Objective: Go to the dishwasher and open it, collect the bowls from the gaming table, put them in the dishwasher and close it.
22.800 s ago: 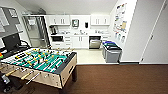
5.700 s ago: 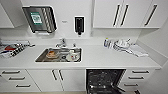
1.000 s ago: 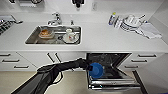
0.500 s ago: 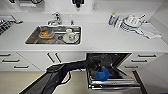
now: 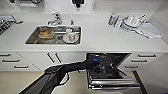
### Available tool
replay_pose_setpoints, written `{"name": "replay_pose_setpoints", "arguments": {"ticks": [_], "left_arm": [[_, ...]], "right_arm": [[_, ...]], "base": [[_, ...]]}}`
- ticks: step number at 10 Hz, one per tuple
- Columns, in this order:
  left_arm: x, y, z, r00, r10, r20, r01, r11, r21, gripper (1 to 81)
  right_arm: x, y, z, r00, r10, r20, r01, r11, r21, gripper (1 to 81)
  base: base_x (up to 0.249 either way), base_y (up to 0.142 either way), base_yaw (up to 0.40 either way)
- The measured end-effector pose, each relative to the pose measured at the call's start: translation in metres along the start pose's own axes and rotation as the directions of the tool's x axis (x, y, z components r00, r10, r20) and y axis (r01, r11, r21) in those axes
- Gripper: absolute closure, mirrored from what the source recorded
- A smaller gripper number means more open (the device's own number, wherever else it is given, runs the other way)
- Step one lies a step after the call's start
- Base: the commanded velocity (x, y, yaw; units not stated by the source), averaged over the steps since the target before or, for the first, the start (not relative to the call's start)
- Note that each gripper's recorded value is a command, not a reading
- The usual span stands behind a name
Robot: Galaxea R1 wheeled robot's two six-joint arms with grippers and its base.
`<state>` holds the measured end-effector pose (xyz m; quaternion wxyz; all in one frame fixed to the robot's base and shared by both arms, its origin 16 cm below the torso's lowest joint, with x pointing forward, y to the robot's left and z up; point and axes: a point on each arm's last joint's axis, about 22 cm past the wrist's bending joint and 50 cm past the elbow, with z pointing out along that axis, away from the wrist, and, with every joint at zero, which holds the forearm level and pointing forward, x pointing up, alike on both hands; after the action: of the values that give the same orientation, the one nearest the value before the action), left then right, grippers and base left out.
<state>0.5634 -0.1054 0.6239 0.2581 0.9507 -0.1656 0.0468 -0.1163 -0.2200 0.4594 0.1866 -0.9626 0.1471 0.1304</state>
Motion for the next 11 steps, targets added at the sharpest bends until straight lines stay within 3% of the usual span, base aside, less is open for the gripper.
{"name": "replay_pose_setpoints", "arguments": {"ticks": [4,6,7,8,9,11], "left_arm": [[-0.072,-0.058,-0.025,0.9983,0.009,0.058,-0.008,0.9997,-0.022,1.0],[-0.136,-0.111,-0.043,0.9949,-0.029,0.096,0.030,0.9995,-0.009,1.0],[-0.183,-0.134,-0.047,0.9895,-0.059,0.132,0.059,0.9983,0.002,1.0],[-0.238,-0.147,-0.046,0.9801,-0.093,0.175,0.094,0.9955,0.002,1.0],[-0.288,-0.148,-0.042,0.9697,-0.122,0.212,0.128,0.9917,-0.015,1.0],[-0.364,-0.146,-0.043,0.9574,-0.164,0.238,0.181,0.9823,-0.050,1.0]], "right_arm": [[0.058,-0.004,-0.027,0.9984,-0.015,-0.054,0.018,0.9981,0.059,81.1],[0.092,-0.009,-0.056,0.9969,-0.013,-0.078,0.021,0.9941,0.106,81.1],[0.118,-0.003,-0.074,0.9947,-0.013,-0.102,0.025,0.9934,0.112,81.1],[0.146,0.004,-0.092,0.9914,-0.010,-0.130,0.025,0.9935,0.111,81.1],[0.174,0.005,-0.108,0.9865,-0.011,-0.163,0.030,0.9928,0.116,81.1],[0.208,-0.021,-0.132,0.9815,0.008,-0.191,0.027,0.9834,0.179,81.1]], "base": [[0.000,0.000,0.000],[0.000,0.000,0.000],[0.000,0.000,0.000],[0.000,0.000,0.000],[0.000,0.000,0.000],[0.000,0.000,0.000]]}}
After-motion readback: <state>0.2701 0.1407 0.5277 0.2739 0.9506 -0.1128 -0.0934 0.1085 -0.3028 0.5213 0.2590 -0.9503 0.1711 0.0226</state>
